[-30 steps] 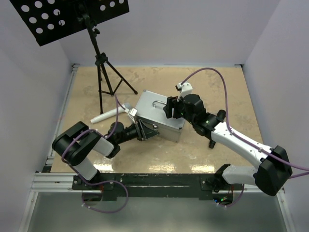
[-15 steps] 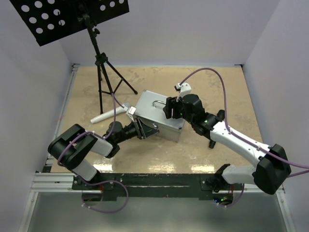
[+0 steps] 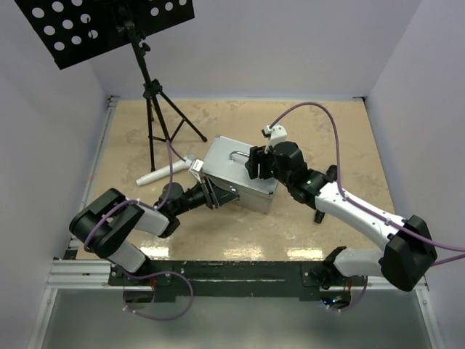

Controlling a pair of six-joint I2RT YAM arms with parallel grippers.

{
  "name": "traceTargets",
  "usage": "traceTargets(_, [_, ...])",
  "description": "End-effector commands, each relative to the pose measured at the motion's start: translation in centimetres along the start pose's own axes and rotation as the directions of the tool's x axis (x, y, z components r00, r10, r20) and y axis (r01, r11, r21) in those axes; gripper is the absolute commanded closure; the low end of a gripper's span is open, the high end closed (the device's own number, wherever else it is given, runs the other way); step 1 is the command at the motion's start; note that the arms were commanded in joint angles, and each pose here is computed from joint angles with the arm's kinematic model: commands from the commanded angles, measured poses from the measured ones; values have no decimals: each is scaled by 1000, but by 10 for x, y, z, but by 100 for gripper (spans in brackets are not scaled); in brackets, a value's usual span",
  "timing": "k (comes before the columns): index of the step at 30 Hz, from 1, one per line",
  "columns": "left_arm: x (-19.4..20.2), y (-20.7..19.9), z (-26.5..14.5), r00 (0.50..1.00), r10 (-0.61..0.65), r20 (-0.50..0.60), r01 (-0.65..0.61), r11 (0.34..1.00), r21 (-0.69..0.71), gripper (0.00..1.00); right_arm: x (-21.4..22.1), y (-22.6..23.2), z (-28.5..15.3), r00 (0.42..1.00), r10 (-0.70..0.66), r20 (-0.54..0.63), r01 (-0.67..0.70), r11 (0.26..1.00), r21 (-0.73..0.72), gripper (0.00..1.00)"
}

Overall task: Organize the medicine kit
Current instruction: Close the medicine box at the center of the board.

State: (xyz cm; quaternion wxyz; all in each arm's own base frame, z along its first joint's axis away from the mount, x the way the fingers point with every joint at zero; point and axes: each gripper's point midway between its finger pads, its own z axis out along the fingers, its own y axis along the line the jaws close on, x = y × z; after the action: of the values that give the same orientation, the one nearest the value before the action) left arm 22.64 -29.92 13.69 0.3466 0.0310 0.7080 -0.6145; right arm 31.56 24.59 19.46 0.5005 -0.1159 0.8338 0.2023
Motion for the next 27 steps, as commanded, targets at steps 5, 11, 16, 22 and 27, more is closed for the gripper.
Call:
traceTargets(5, [-73, -140, -28, 894, 200, 401, -378, 818, 433, 52, 1, 2, 0, 1000, 9, 4, -9, 1000, -14, 35])
traceTargets(11, [-74, -144, -29, 892, 200, 405, -382, 812, 441, 52, 4, 2, 3, 1000, 9, -4, -9, 1000, -13, 35])
traceTargets(16, [-75, -142, -28, 893, 195, 405, -377, 817, 437, 51, 5, 2, 3, 1000, 8, -4, -8, 1000, -18, 35])
traceTargets(22, [-82, -139, -25, 889, 187, 418, -373, 824, 426, 51, 8, 3, 2, 1000, 7, -10, -8, 1000, -26, 35])
traceTargets(27, [-87, -145, -22, 884, 193, 425, -388, 811, 438, 51, 11, 2, 2, 1000, 8, -16, -8, 1000, -25, 34])
